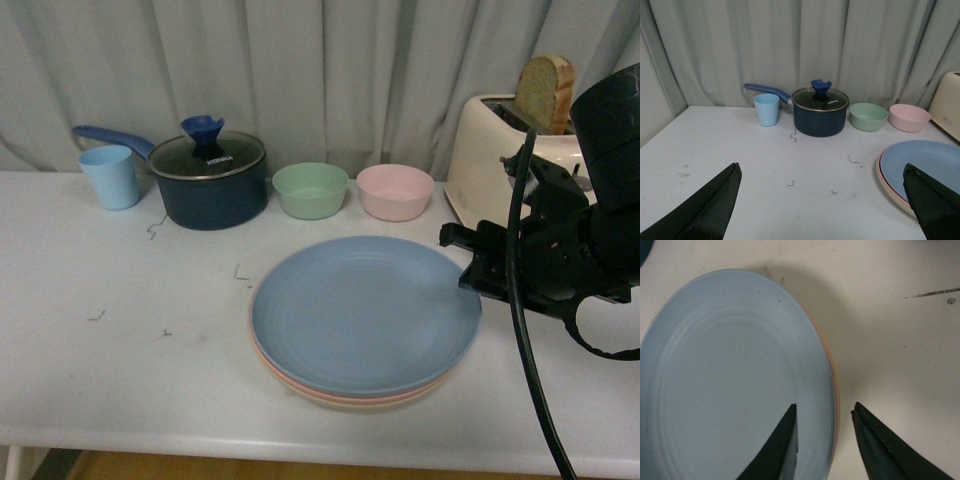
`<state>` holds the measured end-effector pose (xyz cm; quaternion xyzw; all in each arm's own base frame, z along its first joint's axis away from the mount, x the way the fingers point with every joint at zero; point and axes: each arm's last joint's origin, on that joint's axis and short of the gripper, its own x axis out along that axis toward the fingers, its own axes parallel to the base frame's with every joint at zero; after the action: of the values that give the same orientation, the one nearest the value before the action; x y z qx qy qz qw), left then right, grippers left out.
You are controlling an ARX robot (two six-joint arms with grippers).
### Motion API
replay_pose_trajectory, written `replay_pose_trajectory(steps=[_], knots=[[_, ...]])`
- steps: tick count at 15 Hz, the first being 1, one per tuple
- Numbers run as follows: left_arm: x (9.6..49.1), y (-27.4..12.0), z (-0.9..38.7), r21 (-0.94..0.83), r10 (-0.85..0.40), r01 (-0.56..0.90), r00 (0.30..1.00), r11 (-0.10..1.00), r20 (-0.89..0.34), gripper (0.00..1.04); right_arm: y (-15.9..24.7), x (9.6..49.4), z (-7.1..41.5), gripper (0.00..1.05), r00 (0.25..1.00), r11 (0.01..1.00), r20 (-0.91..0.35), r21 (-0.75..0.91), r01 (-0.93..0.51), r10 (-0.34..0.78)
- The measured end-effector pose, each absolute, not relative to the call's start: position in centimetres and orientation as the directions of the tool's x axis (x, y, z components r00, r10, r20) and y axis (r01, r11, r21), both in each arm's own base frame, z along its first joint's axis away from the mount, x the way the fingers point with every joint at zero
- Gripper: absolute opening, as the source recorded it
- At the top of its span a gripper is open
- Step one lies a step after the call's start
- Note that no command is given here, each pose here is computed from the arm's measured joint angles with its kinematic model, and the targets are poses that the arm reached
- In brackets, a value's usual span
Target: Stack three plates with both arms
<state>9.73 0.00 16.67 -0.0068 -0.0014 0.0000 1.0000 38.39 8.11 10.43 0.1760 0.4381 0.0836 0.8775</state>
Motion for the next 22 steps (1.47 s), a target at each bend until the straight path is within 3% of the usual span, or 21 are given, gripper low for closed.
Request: replay_pose_trajectory(steps=[3, 6, 7, 8, 10, 12, 13, 15, 17, 20, 22], knots=[[9.7, 0.0, 16.7, -0.014, 0.0, 0.0, 1.0, 1.0, 0.003, 0.98, 7.5, 38.0, 10.7, 0.63, 0.625, 0.918, -0.719, 0.395, 0.008, 0.304], [9.7, 0.0, 16.7, -0.014, 0.0, 0.0, 1.0, 1.0, 0.002, 0.98, 5.3, 34.7, 14.0, 0.99, 0.743, 0.927, -0.627, 0.375, 0.024, 0.235], [9.7, 0.0, 16.7, -0.014, 0.0, 0.0, 1.0, 1.0, 0.003, 0.98, 5.3, 35.2, 14.4, 0.96, 0.858, 0.943, -0.48, 0.331, -0.018, 0.185], [9.7, 0.0, 16.7, -0.014, -0.003, 0.003, 1.0, 1.0, 0.003, 0.98, 4.9, 34.5, 13.4, 0.85, 0.939, 0.976, -0.336, 0.217, -0.005, 0.08], [9.7, 0.0, 16.6, -0.014, 0.005, -0.005, 1.0, 1.0, 0.0, 0.98, 3.5, 29.2, 11.5, 0.61, 0.979, 0.998, -0.205, 0.057, 0.001, 0.011], [9.7, 0.0, 16.7, -0.014, 0.0, 0.0, 1.0, 1.0, 0.002, 0.98, 2.4, 27.0, 16.0, 0.37, 0.999, 0.999, 0.054, 0.037, 0.004, -0.006], [9.7, 0.0, 16.7, -0.014, 0.0, 0.0, 1.0, 1.0, 0.003, 0.98, 2.0, 25.5, 16.1, 0.25, 0.999, 1.0, 0.05, 0.029, 0.009, -0.01], [9.7, 0.0, 16.7, -0.014, 0.0, 0.0, 1.0, 1.0, 0.003, 0.98, 1.7, 23.1, 14.4, 0.01, 0.996, 1.0, -0.089, 0.007, -0.004, 0.004], [9.7, 0.0, 16.7, -0.014, 0.0, 0.0, 1.0, 1.0, 0.002, 0.98, 1.1, 21.2, 16.7, 0.02, 1.0, 1.0, 0.016, 0.008, 0.007, -0.007], [9.7, 0.0, 16.7, -0.014, 0.0, 0.0, 1.0, 1.0, 0.002, 0.98, 0.0, 18.6, 15.7, 0.02, 0.999, 1.0, -0.042, 0.006, 0.007, -0.007], [9.7, 0.0, 16.7, -0.014, 0.0, 0.0, 1.0, 1.0, 0.003, 0.98, 0.0, 17.5, 16.5, 0.02, 1.0, 1.0, -0.001, 0.006, 0.004, -0.004]])
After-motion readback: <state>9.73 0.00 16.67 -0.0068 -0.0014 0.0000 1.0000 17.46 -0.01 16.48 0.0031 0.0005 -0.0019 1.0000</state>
